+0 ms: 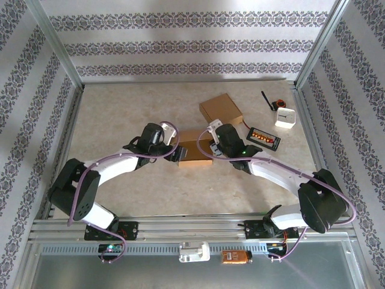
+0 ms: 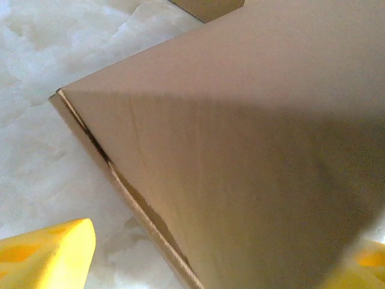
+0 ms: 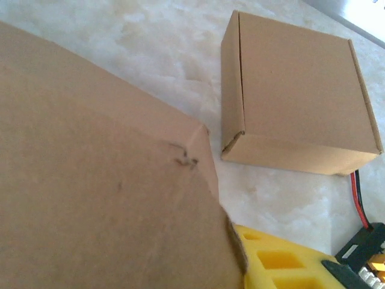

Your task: Fold the paper box

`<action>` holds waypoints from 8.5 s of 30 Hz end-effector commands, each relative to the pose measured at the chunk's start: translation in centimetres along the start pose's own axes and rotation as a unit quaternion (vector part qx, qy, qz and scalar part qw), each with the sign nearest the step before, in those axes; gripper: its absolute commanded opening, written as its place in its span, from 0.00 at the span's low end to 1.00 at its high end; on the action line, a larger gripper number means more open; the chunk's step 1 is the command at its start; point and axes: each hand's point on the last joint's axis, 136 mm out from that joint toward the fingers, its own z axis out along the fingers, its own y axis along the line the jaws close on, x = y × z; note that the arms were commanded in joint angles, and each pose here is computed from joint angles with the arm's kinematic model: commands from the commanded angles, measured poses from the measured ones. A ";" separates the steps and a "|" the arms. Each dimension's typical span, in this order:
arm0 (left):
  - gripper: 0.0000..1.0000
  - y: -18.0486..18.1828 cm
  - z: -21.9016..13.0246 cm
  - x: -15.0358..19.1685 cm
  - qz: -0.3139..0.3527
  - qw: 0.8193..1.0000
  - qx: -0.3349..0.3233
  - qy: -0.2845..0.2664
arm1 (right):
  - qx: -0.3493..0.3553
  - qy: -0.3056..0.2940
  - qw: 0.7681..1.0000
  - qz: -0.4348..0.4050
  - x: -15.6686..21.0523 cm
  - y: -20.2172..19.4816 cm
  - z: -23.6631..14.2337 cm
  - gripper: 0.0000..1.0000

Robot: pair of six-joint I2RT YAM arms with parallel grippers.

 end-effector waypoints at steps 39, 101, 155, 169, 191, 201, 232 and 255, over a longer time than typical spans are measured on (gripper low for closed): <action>0.82 -0.6 1.4 -1.3 0.026 0.999 0.016 -0.018 | -0.063 0.110 0.986 0.111 0.1 -0.2 0.1 0.17; 0.13 -0.5 -5.9 0.2 -0.153 0.965 -0.213 0.019 | -0.038 0.050 0.981 0.185 -2.2 3.7 -1.7 0.13; 0.12 -2.8 -1.3 -1.5 -0.174 0.978 -0.112 -0.003 | -0.086 0.040 0.986 0.134 -1.7 3.0 -0.6 0.13; 0.26 -2.5 -0.6 5.1 -0.217 0.969 -0.101 0.066 | -0.071 0.060 0.989 0.119 3.1 4.3 -1.1 0.23; 0.63 -9.1 -8.4 3.1 -0.213 0.977 -0.008 -0.013 | -0.285 -0.034 0.947 0.143 -2.9 8.1 -13.3 0.87; 0.54 -2.6 -13.8 -6.5 -0.265 0.954 -0.100 -0.098 | -0.137 0.052 0.924 0.354 -4.6 -0.7 -7.5 0.74; 0.19 1.4 2.0 1.1 -0.361 0.930 0.008 0.074 | -0.049 0.234 0.898 0.368 5.6 0.9 4.4 0.30; 0.26 0.4 4.0 -0.6 -0.334 0.937 0.078 0.069 | -0.124 0.225 0.865 0.431 4.1 4.2 7.4 0.30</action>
